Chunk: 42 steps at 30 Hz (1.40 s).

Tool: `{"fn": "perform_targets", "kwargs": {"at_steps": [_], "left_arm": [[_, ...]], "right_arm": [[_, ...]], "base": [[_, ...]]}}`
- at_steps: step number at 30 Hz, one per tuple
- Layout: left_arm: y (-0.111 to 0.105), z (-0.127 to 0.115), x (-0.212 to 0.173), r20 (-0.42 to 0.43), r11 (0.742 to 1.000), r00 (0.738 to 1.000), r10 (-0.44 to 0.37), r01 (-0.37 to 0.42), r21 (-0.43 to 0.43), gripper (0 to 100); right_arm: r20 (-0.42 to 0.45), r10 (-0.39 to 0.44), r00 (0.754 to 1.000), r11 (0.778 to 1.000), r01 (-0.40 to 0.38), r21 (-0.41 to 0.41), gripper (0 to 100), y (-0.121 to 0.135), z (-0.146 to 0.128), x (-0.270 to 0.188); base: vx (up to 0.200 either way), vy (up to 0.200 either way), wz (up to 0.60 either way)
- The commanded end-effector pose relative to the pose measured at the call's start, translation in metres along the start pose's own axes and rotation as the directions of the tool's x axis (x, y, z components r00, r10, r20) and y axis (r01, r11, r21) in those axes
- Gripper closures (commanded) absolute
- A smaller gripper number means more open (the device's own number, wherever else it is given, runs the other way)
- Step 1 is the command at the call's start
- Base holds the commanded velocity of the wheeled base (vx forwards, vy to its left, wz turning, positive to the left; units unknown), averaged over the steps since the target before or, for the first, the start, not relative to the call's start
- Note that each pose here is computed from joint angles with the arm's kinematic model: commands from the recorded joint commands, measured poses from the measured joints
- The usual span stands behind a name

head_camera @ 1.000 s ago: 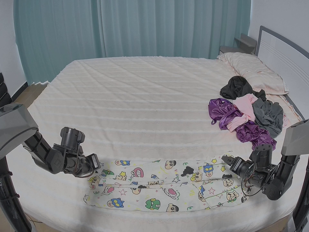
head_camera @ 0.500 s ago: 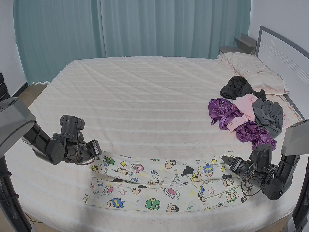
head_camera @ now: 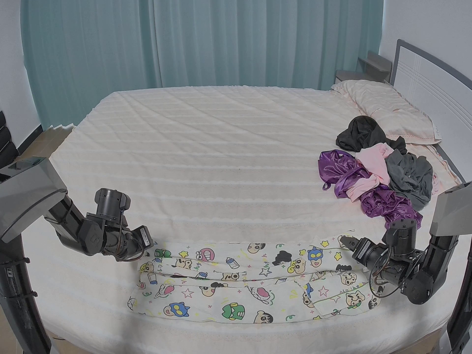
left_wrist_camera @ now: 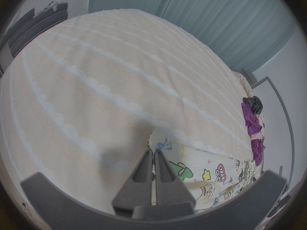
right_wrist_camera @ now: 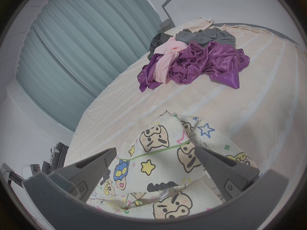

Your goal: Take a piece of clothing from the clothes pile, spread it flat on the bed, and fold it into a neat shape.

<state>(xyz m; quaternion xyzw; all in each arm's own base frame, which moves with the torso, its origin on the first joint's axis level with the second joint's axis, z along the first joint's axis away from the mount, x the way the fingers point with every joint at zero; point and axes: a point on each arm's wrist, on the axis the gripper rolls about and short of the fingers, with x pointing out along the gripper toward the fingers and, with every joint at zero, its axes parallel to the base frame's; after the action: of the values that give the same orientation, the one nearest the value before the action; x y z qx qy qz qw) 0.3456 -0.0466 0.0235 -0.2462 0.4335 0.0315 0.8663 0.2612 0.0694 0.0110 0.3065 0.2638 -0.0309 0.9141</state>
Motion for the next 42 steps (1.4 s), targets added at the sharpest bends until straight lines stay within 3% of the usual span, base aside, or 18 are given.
{"fn": "perform_targets", "kwargs": {"at_steps": [1,12,13,24,25,42], "left_arm": [[0.003,-0.006,0.009,-0.03,1.0,0.999,0.014,-0.014,-0.001,100],[0.004,-0.008,0.006,-0.035,1.0,0.999,0.02,-0.02,-0.001,100],[0.005,-0.009,0.006,-0.036,1.0,0.999,0.023,-0.023,0.0,0],[0.007,-0.013,0.001,-0.046,1.0,0.999,0.029,-0.029,-0.003,0],[0.008,-0.013,-0.001,-0.044,1.0,0.999,0.029,-0.029,-0.004,0],[0.011,-0.02,-0.024,-0.045,1.0,0.999,0.029,-0.03,-0.003,0]], "right_arm": [[0.004,-0.006,1.0,1.0,0.006,0.002,0,-0.001,0.001,0.001],[-0.02,-0.065,0.998,0.998,0.065,0.007,0,-0.017,-0.003,0.013],[-0.023,-0.066,0.998,0.998,0.066,0.006,0,-0.018,-0.003,0.014],[-0.05,-0.079,0.996,0.997,0.079,-0.004,0,-0.021,-0.012,0.028],[-0.052,-0.081,0.995,0.997,0.081,-0.004,100,-0.021,-0.013,0.029],[-0.016,-0.091,0.996,0.996,0.091,0.01,100,-0.022,-0.003,0.019]], "base": [[0.0,0.0,0.0],[0.0,0.0,0.0],[0.0,0.0,0.0],[0.0,0.0,0.0],[0.0,0.0,0.0],[0.0,0.0,0.0]]}}
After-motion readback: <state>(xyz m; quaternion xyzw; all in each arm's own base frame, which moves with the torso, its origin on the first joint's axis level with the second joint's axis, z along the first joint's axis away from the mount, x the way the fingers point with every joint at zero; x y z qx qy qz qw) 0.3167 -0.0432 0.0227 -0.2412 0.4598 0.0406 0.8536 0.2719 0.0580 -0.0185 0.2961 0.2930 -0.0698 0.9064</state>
